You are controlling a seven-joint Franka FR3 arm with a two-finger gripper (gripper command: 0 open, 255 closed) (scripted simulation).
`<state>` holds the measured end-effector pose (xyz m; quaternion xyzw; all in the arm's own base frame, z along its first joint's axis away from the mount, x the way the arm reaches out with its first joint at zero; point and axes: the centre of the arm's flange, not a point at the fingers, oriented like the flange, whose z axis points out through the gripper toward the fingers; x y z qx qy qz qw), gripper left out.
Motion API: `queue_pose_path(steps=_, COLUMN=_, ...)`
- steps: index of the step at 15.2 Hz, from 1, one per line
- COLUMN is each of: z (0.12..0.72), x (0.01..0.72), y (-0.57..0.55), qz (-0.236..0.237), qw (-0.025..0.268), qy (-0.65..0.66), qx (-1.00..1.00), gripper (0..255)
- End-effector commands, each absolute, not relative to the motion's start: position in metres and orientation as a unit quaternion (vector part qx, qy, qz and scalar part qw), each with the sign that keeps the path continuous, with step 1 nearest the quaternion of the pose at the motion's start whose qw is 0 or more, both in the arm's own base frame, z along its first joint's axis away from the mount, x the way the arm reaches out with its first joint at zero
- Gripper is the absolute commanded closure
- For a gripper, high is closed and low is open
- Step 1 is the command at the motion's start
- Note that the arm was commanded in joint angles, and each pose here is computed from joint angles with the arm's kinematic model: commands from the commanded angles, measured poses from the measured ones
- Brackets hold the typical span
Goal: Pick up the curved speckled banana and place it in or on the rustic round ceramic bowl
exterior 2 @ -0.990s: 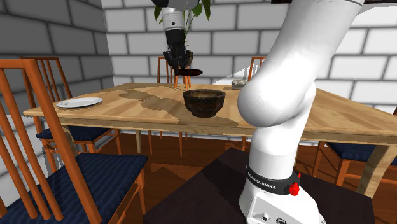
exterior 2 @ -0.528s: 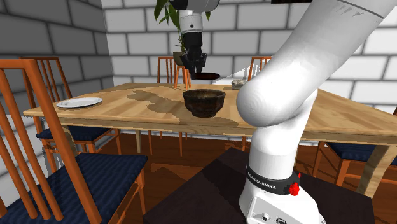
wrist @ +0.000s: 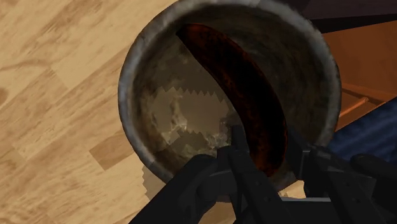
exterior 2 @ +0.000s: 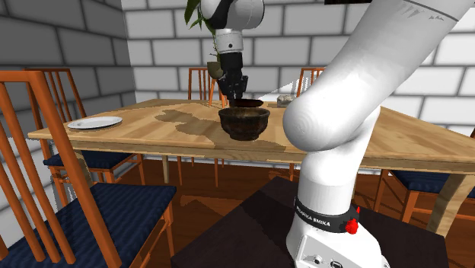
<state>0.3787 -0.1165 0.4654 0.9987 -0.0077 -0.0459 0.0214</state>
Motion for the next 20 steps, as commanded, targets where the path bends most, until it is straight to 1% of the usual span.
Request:
queue_pose_path(steps=1, z=0.454, x=0.379, y=-0.117, qz=-0.045, qw=0.021, qy=-0.008, qx=0.999, gripper=255)
queue_pose_path(steps=3, z=0.446, x=0.379, y=-0.117, qz=-0.045, qw=0.021, qy=-0.008, qx=0.999, gripper=255)
queue_pose_path(steps=10, z=0.446, x=0.379, y=-0.117, qz=-0.045, qw=0.021, qy=-0.008, qx=0.999, gripper=255)
queue_pose_path(steps=11, z=0.446, x=0.379, y=-0.117, qz=-0.045, qw=0.021, qy=-0.008, qx=0.999, gripper=0)
queue_pose_path(steps=16, z=0.446, x=0.379, y=-0.117, qz=-0.045, qw=0.021, qy=-0.008, qx=0.999, gripper=0)
queue_pose_path(steps=20, z=0.495, x=0.383, y=-0.115, qz=-0.045, qw=0.021, qy=-0.008, qx=0.999, gripper=0)
